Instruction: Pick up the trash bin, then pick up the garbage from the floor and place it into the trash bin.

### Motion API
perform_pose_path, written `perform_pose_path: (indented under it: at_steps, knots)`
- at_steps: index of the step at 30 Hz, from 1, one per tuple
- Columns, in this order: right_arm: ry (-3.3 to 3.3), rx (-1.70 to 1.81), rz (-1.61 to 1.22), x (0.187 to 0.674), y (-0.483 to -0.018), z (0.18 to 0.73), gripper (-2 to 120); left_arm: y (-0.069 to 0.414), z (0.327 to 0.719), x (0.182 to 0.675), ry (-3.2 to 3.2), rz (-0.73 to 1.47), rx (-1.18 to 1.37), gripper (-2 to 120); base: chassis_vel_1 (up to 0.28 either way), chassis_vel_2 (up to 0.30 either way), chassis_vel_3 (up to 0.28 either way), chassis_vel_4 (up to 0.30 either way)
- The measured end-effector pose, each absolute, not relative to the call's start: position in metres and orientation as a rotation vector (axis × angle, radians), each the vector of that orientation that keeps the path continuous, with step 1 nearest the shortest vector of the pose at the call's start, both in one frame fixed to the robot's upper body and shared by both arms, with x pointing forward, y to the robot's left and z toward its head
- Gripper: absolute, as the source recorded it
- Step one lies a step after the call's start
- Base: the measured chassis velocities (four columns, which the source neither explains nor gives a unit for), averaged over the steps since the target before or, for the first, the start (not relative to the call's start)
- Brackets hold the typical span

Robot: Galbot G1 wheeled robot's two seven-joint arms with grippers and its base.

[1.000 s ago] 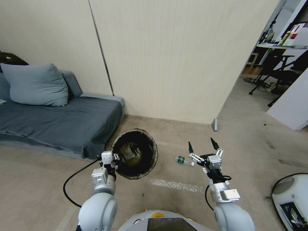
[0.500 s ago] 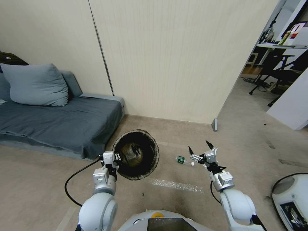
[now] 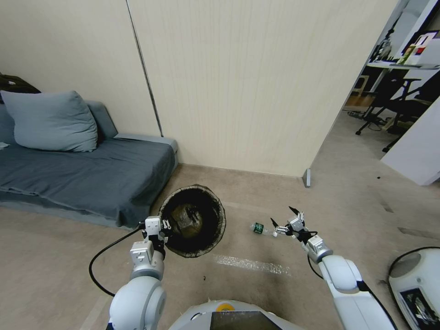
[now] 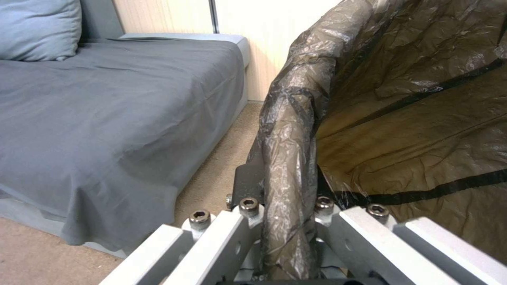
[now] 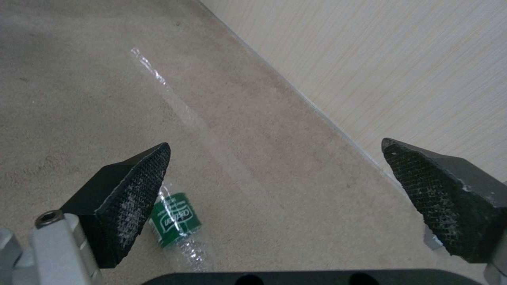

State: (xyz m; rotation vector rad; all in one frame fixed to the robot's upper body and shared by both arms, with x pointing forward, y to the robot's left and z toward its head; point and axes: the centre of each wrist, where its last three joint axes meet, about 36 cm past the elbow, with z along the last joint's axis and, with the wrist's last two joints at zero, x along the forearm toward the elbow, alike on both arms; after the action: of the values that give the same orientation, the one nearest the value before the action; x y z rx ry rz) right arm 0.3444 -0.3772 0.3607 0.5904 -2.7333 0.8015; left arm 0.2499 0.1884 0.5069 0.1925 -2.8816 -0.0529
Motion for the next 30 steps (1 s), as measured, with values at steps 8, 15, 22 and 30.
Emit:
perform_pose_path:
  at_steps: [8, 15, 22, 30]
  knots:
    - [-2.654, 0.735, 0.793, 0.345, -0.38, 0.331, 100, 0.188, 0.506, 0.251, -2.881, -0.053, 0.191, 1, 0.0, 0.0, 0.0, 0.0]
    - [-2.631, 0.795, 0.768, 0.343, -0.381, 0.318, 100, 0.187, 0.506, 0.25, -2.878, -0.052, 0.189, 1, 0.0, 0.0, 0.0, 0.0]
    - [-2.605, 0.819, 0.731, 0.345, -0.38, 0.298, 100, 0.186, 0.506, 0.249, -2.874, -0.059, 0.187, 1, 0.0, 0.0, 0.0, 0.0]
    - [-2.578, 0.797, 0.697, 0.359, -0.395, 0.278, 100, 0.187, 0.506, 0.248, -2.871, -0.066, 0.189, 1, 0.0, 0.0, 0.0, 0.0]
